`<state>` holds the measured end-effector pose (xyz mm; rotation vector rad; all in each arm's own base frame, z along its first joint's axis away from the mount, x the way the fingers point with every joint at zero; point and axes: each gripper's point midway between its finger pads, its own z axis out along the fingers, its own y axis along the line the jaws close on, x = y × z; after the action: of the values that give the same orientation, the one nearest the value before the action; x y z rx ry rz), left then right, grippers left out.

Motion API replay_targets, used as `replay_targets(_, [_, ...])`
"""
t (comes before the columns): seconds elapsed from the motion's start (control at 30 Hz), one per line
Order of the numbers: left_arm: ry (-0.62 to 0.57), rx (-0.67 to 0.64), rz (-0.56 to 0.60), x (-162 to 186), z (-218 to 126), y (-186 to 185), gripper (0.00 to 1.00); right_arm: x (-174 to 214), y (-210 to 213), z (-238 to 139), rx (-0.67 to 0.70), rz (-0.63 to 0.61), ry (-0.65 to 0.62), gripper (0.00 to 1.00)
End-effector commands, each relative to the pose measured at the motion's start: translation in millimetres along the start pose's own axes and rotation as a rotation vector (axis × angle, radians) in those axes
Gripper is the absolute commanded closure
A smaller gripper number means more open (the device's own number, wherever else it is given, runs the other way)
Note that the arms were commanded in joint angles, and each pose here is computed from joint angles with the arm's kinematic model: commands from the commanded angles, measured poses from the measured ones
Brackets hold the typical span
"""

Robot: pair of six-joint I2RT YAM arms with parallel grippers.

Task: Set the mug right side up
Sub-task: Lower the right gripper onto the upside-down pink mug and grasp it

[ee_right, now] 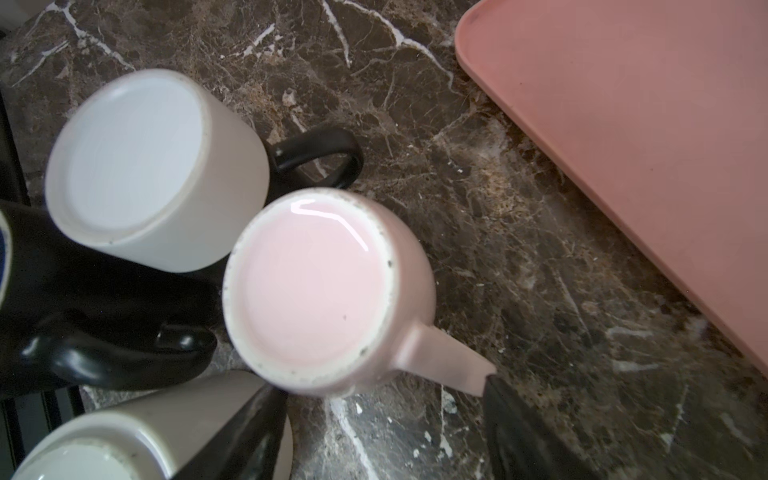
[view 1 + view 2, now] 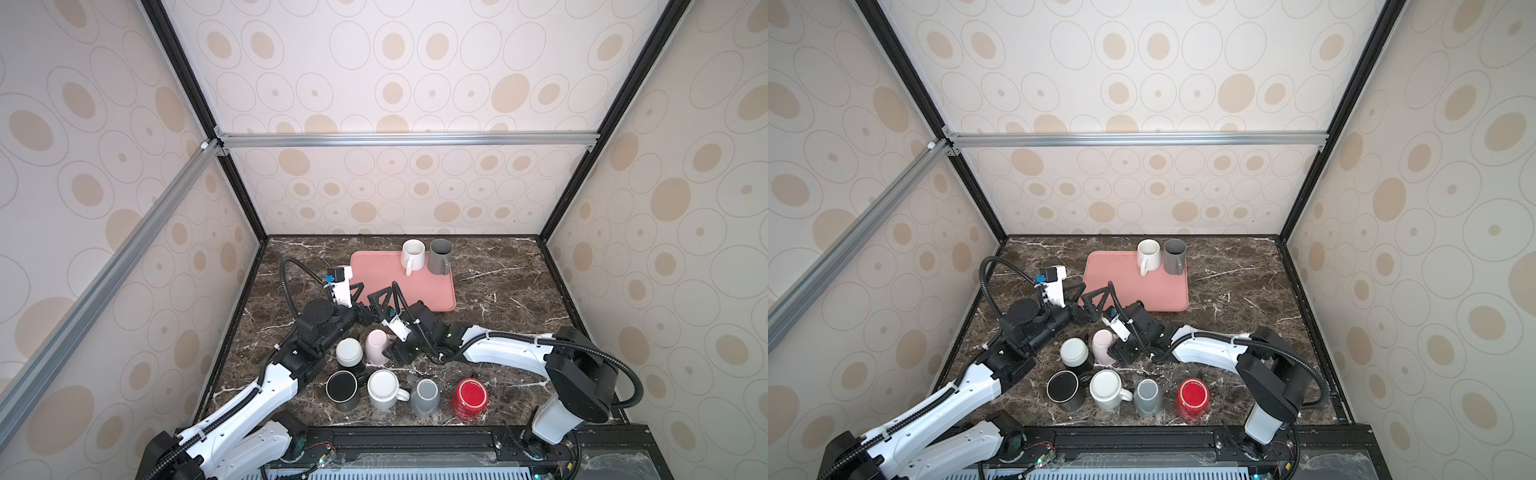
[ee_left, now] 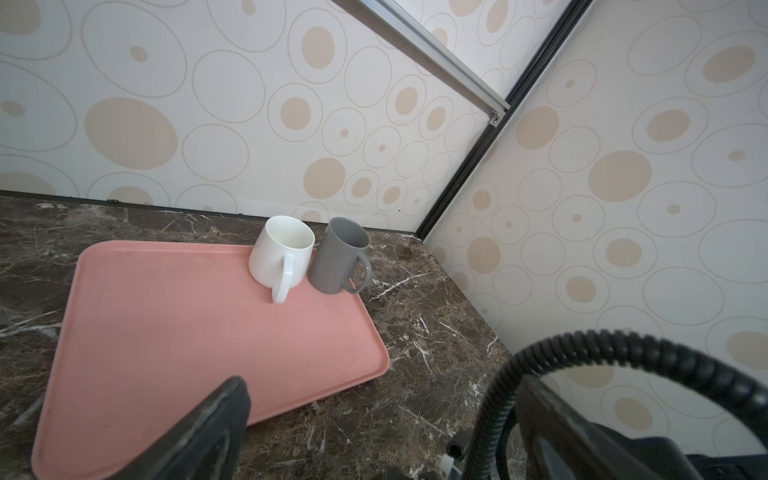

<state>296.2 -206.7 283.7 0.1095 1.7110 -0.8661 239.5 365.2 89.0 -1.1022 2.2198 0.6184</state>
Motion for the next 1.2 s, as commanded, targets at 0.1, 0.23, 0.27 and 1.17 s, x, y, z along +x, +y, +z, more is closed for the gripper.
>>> replay_targets(0.1, [-0.021,-0.001,0.028,-10,-3,-5,0.01,-19,21,0,-0.103,-0.069,-0.050,0.22])
replay_targets(0.23, [-0.016,-0.004,0.025,-8,-2,-3,0.01,-18,12,3,-0.077,-0.082,-0.032,0.19])
replay_targets(0.27, [-0.016,-0.006,0.025,-8,-2,-3,0.01,-19,11,4,-0.080,-0.088,-0.031,0.18])
replay_targets(1.17, [-0.023,-0.010,0.016,-10,-2,-3,0.01,8,-18,11,0.016,-0.011,0.048,0.53])
